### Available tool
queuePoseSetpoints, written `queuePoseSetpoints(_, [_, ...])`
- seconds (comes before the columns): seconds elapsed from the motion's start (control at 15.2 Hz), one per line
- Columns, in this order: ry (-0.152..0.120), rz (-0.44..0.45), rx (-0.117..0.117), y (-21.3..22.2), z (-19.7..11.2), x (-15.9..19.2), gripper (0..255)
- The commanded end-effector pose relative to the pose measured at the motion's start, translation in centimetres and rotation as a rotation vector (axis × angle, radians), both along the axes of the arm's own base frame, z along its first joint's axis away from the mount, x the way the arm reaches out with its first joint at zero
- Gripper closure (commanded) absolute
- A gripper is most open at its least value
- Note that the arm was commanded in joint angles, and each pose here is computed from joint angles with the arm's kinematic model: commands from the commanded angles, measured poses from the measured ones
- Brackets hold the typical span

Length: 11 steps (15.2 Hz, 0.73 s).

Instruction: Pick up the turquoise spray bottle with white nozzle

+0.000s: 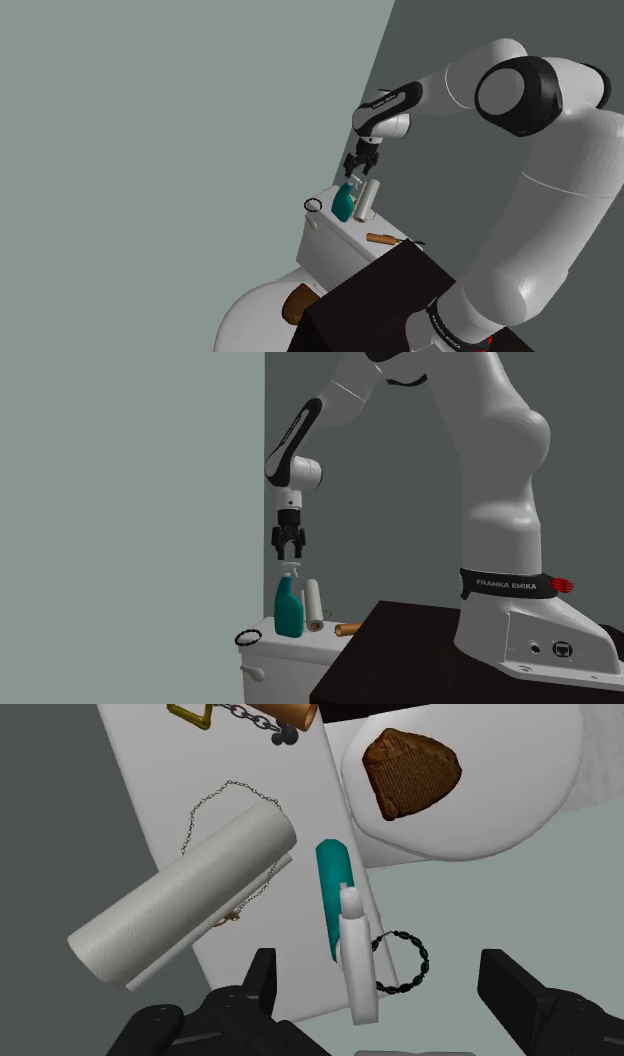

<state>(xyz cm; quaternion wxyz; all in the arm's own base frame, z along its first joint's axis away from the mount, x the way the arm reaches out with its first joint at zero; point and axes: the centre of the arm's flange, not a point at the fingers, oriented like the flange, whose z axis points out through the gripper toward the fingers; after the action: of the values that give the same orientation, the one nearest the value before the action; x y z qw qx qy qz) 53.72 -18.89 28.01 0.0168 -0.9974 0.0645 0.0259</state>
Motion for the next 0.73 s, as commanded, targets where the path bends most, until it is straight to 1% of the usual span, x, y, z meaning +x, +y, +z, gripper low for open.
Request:
queuePoseSetpoints(0.0, [-0.001,0.0,0.0,-0.5,-1.3,0.5,0])
queuePoseSetpoints(0.33, [-0.001,0.0,0.0,-0.5,-4.0,0.5,0])
queuePoseSetpoints(0.46, [-0.001,0.0,0.0,-0.5,-4.3,0.5,0])
queuePoseSetpoints(0.53, [-0.001,0.0,0.0,-0.5,-4.4,0.6,255])
queuePoseSetpoints(0.66, [-0.001,0.0,0.0,-0.5,-4.3,0.6,255])
